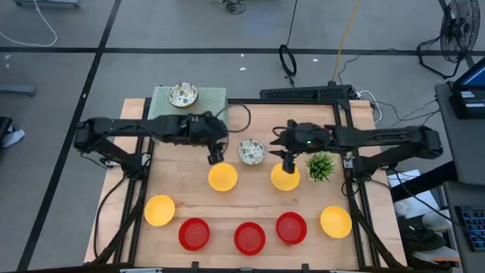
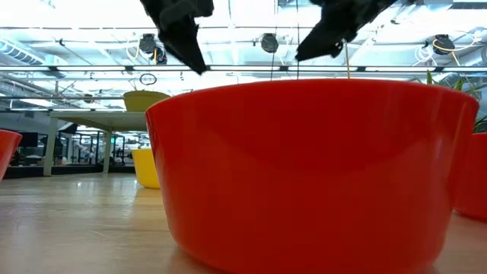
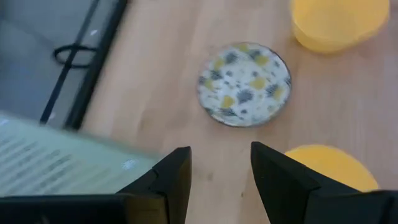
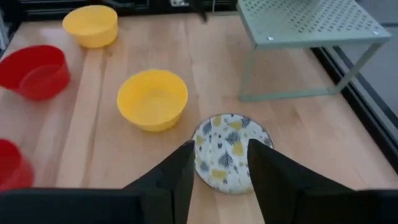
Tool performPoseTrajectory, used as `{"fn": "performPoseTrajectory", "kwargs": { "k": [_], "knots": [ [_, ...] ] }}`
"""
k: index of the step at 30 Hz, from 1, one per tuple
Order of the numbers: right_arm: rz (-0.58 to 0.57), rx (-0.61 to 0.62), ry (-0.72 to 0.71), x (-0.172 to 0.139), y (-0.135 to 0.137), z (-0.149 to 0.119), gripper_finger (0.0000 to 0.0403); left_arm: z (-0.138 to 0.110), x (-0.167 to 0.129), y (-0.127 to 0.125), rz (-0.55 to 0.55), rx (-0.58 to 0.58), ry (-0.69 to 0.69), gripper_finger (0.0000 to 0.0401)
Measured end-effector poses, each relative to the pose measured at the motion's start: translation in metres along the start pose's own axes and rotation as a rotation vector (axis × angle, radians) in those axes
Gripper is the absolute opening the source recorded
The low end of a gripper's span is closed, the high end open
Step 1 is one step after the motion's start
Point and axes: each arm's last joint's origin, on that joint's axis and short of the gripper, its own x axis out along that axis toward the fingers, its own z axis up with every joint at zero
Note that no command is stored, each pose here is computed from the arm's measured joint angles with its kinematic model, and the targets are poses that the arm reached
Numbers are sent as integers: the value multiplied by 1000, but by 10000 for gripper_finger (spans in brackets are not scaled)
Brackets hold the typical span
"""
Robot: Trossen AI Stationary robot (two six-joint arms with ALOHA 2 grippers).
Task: Pick & Place Mini bowls
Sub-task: Stack the white bowl on the white bowl on the shelf
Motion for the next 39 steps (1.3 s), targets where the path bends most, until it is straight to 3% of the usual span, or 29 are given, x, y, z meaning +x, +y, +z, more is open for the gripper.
{"fn": "performPoseTrajectory", "kwargs": {
  "k": [6, 10, 15, 21, 29, 39],
  "knots": [
    [2, 18, -39, -29, -3, -11, 134, -12, 29, -11, -111, 123, -161, 170],
    [8, 47, -130, -40, -4, -30, 134, -19, 42, -14, -107, 110, -260, 170],
    [18, 70, -248, -45, -6, -60, 134, -30, 51, -17, -130, 103, -283, 170],
    [38, 128, -403, -49, -8, -86, 134, -34, 74, -28, -176, 104, -258, 170],
    [58, 161, -535, -54, -9, -107, 136, -36, 116, -47, -196, 215, -173, 170],
    [57, 161, -528, -51, -10, -121, 137, -36, 153, -57, -202, 275, -87, 170]
  ]
}}
